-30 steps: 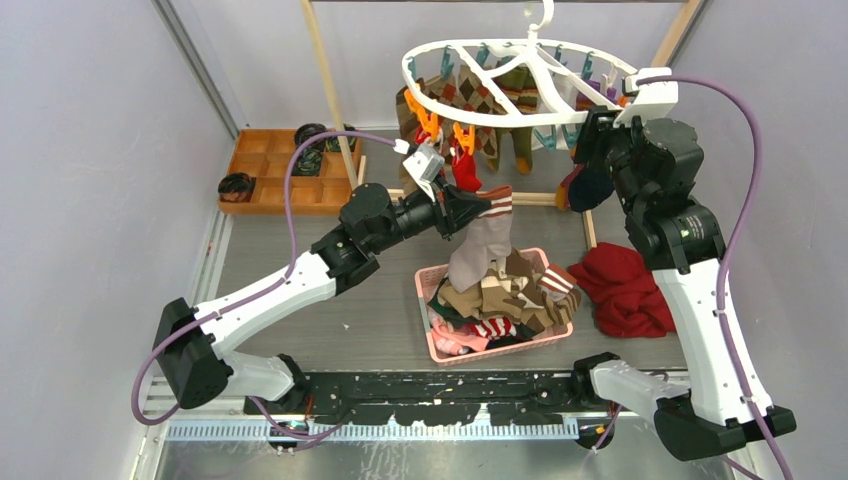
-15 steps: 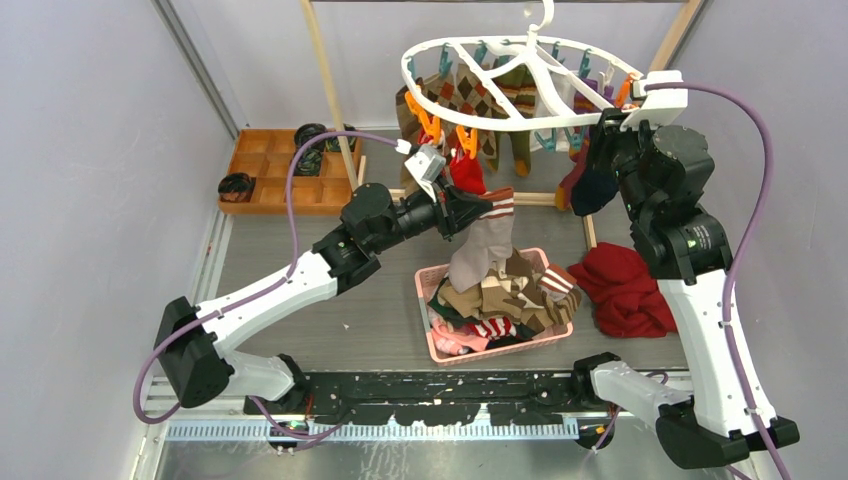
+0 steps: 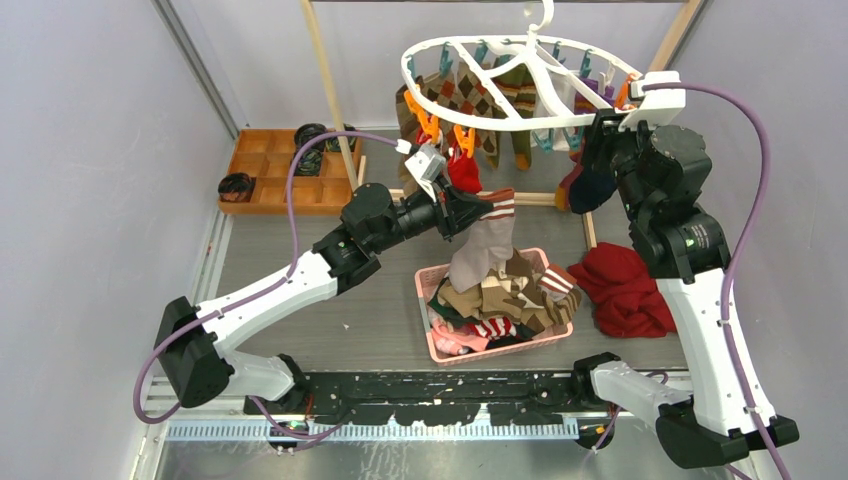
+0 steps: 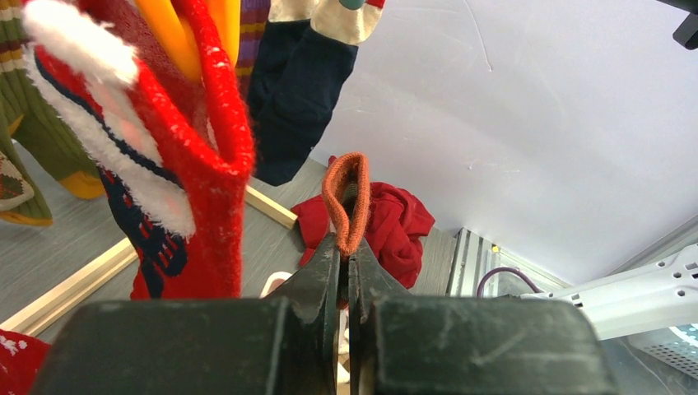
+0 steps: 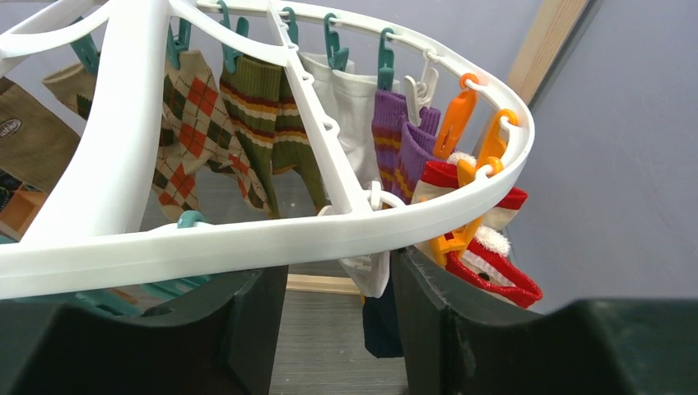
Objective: Clip the socks to the hanger
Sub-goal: Open the clamp at the hanger.
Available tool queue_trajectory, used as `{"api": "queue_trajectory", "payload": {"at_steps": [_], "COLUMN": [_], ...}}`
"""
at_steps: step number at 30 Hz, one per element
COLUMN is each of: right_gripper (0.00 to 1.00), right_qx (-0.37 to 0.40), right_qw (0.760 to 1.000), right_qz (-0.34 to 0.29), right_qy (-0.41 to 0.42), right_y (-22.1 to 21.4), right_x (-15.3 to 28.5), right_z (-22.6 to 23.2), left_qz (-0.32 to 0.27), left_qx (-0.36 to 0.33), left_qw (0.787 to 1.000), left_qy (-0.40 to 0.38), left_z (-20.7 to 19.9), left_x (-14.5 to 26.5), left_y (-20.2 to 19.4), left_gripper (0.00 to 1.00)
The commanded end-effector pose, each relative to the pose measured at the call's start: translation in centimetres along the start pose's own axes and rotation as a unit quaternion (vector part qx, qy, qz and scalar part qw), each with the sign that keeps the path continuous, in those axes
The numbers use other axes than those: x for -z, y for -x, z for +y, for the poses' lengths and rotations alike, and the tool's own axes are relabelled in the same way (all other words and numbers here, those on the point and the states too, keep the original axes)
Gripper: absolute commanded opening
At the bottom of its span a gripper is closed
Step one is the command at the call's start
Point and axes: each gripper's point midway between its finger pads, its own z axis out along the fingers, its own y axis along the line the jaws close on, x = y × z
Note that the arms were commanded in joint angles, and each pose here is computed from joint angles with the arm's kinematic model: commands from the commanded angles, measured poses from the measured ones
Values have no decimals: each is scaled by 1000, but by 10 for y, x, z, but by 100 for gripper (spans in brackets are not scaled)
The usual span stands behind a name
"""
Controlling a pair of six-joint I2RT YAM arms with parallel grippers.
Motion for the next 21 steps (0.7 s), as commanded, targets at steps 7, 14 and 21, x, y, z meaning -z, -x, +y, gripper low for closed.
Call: {"api": "queue_trajectory", "payload": {"at_steps": [7,14,21], "right_gripper": [54,48,34], "right_qx": [2,3,1], "right_qw": [1000,1000,1000], "right_qz": [-13,-11,-14], "right_qy": [-11,-13,-14], "right_y": [6,4,7], "right_x": [-8,-11,-11], "right_z": [-3,-3,-3], "left_qz": [-46,-47,-45], "left_qx": [-19,-24,-25], "left_qw": [999,998,998], "left_qy": [-20,-20,-21], "left_z": [-11,-11,-10], "left_x": [-3,-3,-4], "left_y": [32,33,32], "left_gripper": [0,0,0]}}
